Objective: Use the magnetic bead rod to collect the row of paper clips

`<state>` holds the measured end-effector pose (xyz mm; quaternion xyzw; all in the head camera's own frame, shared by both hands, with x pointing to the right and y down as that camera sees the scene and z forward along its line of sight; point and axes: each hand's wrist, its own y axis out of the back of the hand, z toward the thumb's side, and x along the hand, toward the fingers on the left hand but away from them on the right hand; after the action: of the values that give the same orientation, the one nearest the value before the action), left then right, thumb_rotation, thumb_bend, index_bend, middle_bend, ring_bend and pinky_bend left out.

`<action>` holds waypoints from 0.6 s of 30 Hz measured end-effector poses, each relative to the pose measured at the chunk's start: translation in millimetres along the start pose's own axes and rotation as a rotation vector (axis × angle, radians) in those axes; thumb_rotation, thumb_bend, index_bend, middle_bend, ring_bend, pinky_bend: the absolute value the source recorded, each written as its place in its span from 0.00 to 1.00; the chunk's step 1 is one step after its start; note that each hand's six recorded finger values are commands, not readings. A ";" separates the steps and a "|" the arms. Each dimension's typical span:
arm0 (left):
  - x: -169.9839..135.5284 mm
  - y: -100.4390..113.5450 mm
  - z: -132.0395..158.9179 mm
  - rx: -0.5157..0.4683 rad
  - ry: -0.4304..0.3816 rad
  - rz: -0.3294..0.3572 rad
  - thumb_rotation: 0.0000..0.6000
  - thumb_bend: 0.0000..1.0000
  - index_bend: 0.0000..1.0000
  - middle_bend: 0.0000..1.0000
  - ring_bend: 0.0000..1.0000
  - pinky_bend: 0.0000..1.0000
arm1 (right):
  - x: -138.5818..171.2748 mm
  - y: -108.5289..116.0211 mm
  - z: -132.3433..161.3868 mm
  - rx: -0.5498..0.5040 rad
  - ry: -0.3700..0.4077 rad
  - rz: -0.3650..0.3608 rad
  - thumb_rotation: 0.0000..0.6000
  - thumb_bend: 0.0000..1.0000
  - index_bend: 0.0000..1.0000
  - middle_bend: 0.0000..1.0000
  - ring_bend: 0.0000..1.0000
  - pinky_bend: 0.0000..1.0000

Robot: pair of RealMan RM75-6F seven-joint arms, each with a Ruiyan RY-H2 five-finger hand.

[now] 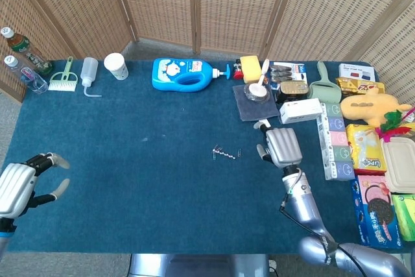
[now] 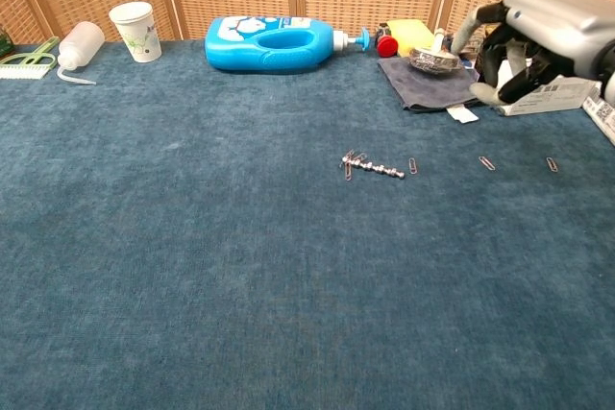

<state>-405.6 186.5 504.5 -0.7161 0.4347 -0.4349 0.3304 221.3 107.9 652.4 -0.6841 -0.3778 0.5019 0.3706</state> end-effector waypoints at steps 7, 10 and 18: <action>9.3 -5.7 5.7 -0.009 -0.017 -0.018 0.96 0.30 0.44 0.45 0.45 0.77 | -9.9 -12.8 11.5 0.002 0.035 0.056 1.00 0.39 0.42 0.77 0.85 1.00; 12.0 -7.7 6.2 -0.011 -0.018 -0.023 0.96 0.30 0.44 0.45 0.45 0.77 | -12.8 -16.5 16.0 0.005 0.046 0.072 1.00 0.38 0.44 0.85 0.91 1.00; 15.2 -12.7 7.6 -0.012 -0.022 -0.036 0.96 0.30 0.43 0.45 0.45 0.77 | -20.8 -25.8 27.0 0.016 0.048 0.101 1.00 0.37 0.50 0.93 0.98 1.00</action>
<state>-390.7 178.5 517.4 -0.7304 0.4208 -0.4302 0.3230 187.1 104.2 677.8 -0.7114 -0.3297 0.5063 0.3591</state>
